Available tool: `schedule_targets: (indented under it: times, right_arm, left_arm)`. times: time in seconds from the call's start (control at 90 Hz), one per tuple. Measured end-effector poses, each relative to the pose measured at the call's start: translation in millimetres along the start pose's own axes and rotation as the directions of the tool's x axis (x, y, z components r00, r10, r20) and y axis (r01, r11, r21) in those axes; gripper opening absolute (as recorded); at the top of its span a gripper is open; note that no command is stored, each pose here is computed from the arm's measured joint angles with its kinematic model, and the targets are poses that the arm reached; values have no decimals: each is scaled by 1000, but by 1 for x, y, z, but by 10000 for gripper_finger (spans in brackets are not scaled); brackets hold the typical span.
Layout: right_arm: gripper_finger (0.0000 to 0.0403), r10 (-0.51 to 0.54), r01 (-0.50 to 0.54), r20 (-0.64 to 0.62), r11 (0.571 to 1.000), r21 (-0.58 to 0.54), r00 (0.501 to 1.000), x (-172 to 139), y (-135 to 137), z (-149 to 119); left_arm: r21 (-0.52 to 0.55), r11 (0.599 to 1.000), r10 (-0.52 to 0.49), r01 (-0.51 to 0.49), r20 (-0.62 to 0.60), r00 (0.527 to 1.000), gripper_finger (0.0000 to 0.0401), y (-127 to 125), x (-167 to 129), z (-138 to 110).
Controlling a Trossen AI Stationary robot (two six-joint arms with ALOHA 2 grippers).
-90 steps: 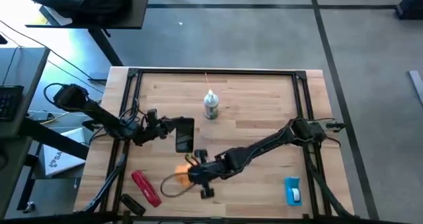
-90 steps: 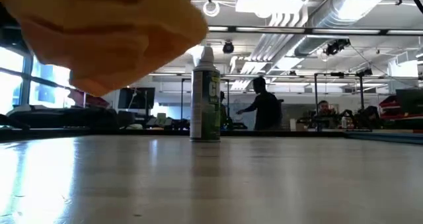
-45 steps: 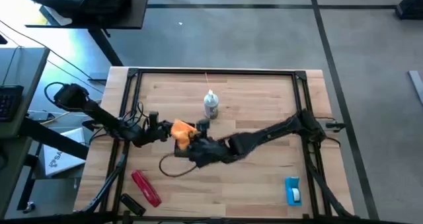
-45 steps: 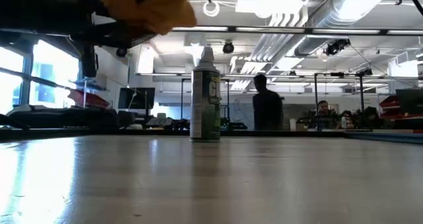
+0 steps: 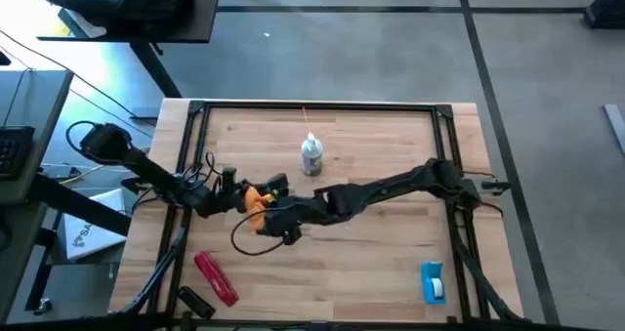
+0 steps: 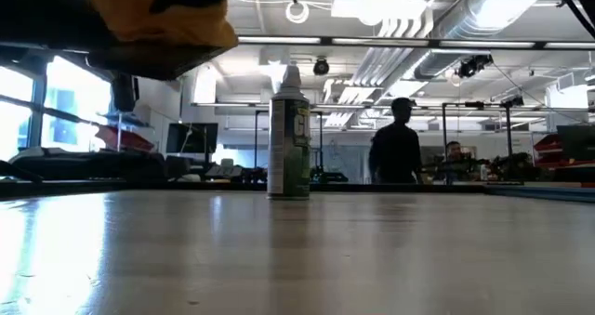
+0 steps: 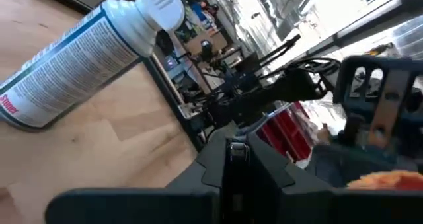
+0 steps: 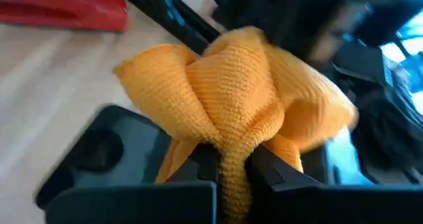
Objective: Apply microfiber cloth
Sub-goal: Wipe the front and back of the black cellphone using the orange microfiber cloth
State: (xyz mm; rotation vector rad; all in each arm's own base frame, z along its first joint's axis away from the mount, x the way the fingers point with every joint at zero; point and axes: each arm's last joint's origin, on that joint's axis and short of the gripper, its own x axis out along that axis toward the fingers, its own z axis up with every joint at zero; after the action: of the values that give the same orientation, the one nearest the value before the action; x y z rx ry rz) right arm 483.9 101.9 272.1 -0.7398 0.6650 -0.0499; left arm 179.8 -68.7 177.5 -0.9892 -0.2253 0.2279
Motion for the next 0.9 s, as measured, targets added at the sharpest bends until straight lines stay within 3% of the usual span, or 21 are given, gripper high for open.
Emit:
schedule_targets:
  times: [0.133,0.256,0.344,0.589,0.744,0.9]
  right_arm:
    - [3,-71,70,-128,997,-9,989,-19,-1,-4]
    - [3,-174,168,-269,985,-47,947,-41,-8,-11]
    - [3,-183,175,-291,983,-55,939,-55,-11,-11]
    - [3,48,-49,-11,992,-116,999,-69,8,18]
    - [3,221,-190,231,970,-150,948,-46,10,28]
    - [3,270,-226,287,958,-179,919,-8,11,19]
  left_arm:
    - [10,1000,0,0,-24,1000,15,0,-1,-3]
    - [4,1000,-25,25,-65,998,15,-1,-2,-4]
    - [-5,999,-43,43,-72,996,15,-3,-1,-4]
    - [2,1000,-21,21,-56,998,15,0,0,-3]
    - [-13,999,-39,38,-77,996,15,-1,0,-3]
    - [-21,998,-61,59,-122,991,15,-4,0,-6]
